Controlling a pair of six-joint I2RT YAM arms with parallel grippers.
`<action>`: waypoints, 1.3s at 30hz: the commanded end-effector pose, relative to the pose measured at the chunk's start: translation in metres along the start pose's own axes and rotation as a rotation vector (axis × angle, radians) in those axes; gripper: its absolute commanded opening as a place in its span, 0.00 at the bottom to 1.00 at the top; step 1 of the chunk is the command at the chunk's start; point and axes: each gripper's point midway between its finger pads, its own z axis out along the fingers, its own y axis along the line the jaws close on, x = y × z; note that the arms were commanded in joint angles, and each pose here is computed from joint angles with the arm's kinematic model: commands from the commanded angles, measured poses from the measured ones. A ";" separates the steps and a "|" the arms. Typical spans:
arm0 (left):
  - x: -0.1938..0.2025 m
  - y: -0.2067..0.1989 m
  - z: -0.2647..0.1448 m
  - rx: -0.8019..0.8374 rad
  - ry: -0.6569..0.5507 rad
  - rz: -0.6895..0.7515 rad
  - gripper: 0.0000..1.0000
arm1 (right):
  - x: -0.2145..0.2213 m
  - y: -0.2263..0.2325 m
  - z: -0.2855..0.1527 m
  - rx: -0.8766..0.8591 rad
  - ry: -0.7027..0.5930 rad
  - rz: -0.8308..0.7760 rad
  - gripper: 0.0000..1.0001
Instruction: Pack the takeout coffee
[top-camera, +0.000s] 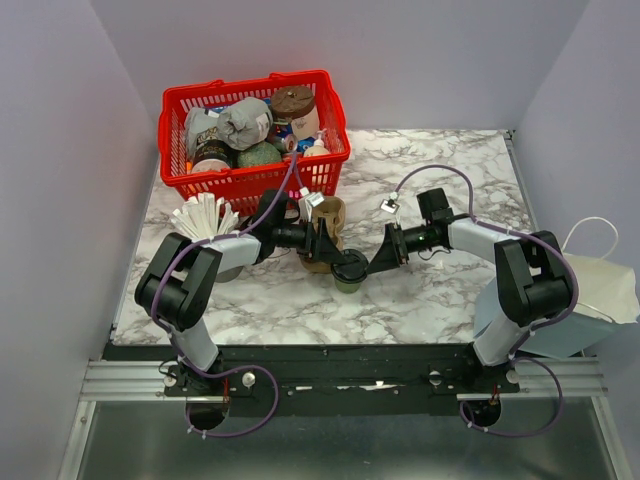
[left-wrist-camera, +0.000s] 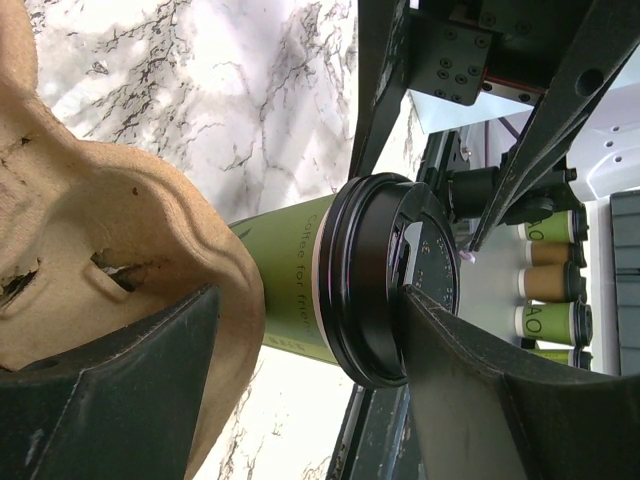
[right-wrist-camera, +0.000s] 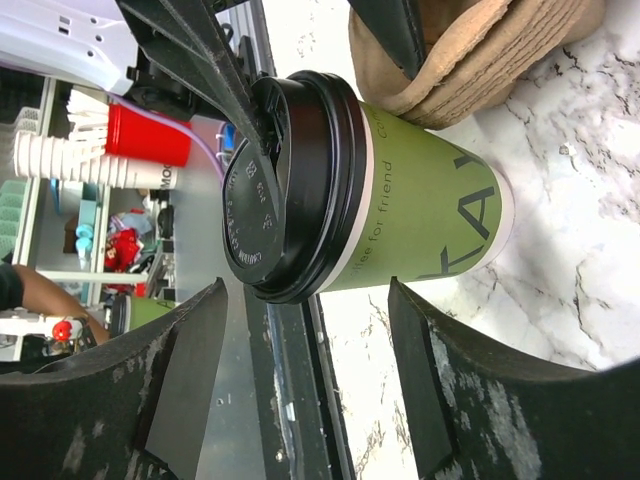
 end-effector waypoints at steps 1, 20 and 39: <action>0.001 0.025 0.001 -0.091 -0.009 -0.010 0.79 | 0.005 -0.004 0.000 -0.007 0.009 0.002 0.73; 0.002 0.027 0.001 -0.099 -0.017 -0.019 0.79 | 0.000 -0.024 0.002 0.063 0.025 0.070 0.68; 0.007 0.030 0.001 -0.105 -0.023 -0.030 0.79 | 0.024 -0.058 0.007 0.337 0.198 0.344 0.67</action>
